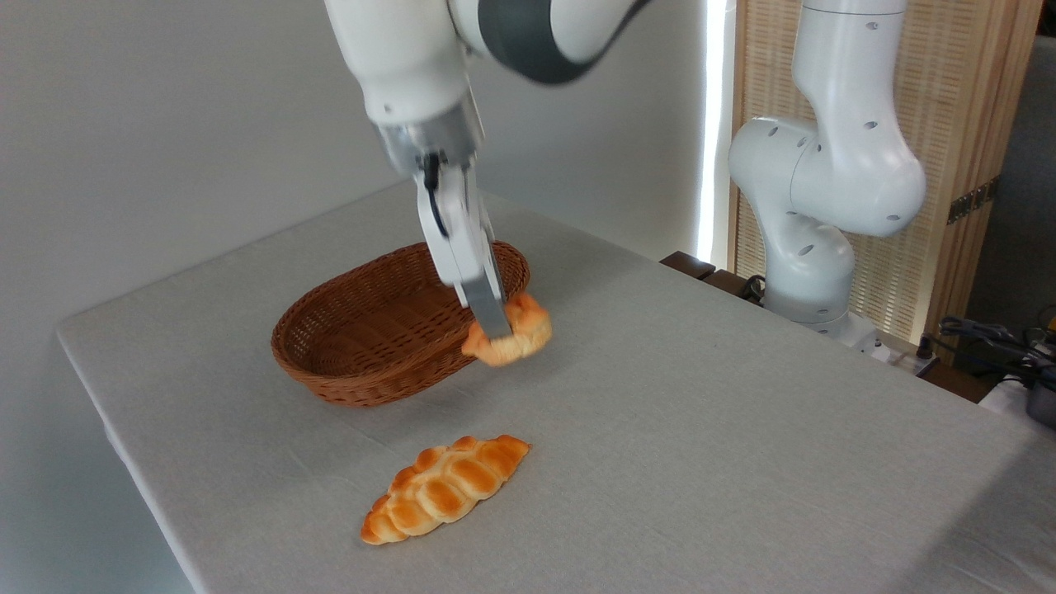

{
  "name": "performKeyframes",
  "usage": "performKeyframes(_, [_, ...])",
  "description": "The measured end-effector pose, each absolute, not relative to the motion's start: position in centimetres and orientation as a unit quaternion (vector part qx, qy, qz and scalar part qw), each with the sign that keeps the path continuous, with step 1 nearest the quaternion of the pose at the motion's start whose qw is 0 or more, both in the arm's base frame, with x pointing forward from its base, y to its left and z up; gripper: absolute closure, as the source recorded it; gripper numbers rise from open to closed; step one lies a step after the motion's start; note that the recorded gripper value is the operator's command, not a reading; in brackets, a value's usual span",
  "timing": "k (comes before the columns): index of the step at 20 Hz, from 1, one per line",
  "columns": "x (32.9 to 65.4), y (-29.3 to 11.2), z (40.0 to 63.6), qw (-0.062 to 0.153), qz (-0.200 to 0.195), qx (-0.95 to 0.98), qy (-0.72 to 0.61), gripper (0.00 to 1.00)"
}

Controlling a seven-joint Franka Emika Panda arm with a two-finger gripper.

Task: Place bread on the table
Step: 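Lift the bun out over the basket rim and carry it beside the basket, then lower the bun onto the table and open the gripper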

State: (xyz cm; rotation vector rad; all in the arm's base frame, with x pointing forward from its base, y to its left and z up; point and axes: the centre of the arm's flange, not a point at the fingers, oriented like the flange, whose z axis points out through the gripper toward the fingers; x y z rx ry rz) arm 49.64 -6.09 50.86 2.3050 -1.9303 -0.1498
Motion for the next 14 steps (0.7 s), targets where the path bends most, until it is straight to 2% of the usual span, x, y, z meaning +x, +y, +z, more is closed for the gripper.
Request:
performKeyframes(5, [48.9,-5.7,45.5,0.049,-0.063,0.761,-0.644,0.61])
performKeyframes(6, [48.8,-5.7,45.1,0.049,-0.063,0.761,-0.644,0.55])
performKeyframes(9, [48.6,-5.6,44.2,0.049,-0.066,0.761,-0.644,0.44])
performKeyframes(10, [48.6,-5.6,44.2,0.049,-0.066,0.761,-0.644,0.31])
performKeyframes(14, [48.5,-5.6,44.4,0.048,-0.064,0.761,-0.644,0.10])
